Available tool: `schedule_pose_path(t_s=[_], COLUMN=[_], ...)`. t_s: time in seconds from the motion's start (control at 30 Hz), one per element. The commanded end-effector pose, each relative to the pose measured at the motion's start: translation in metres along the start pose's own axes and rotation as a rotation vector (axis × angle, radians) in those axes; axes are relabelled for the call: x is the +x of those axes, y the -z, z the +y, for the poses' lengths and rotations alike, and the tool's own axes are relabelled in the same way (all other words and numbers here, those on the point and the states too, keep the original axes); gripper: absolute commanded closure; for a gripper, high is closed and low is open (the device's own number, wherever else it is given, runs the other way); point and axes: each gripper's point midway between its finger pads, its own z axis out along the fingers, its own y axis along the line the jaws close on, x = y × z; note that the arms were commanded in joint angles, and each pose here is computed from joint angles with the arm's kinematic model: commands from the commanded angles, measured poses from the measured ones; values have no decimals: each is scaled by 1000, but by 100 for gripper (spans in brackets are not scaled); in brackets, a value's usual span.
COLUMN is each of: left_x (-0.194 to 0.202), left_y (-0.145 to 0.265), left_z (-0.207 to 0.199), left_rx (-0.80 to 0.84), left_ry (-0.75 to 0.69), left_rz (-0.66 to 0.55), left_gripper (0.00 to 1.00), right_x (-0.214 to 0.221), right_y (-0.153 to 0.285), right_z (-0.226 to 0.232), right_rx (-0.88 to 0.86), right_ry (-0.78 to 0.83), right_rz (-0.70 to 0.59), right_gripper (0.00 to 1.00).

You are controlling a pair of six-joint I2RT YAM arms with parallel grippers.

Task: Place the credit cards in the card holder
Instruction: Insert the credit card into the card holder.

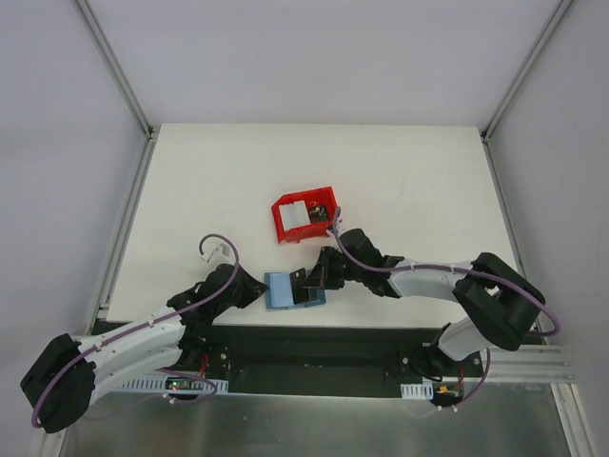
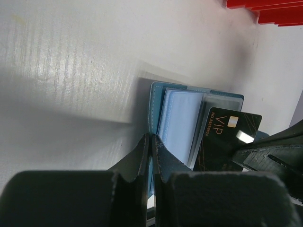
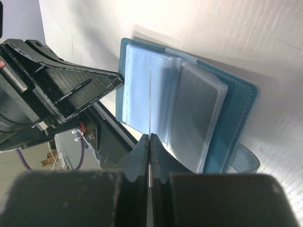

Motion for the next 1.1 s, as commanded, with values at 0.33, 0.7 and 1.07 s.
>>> schedule_pose_path(t_s=[0.33,0.7,1.07], left_x=[5,4,5], left_y=[-1,-2,-3], left_z=[7,9,10], left_rx=[-12,-25,-26], left_ry=[7,4,5], left_rz=[8,8,8], left_gripper=[100,100,100], right_x=[-14,-5,-2], right_y=[-4,-13,-18], right_z=[-6,-13,-11], right_rx=[-17,-45,-79], right_ry=[-4,-47,-75], right_rz=[-79,-37,-23], right_gripper=[100,100,100])
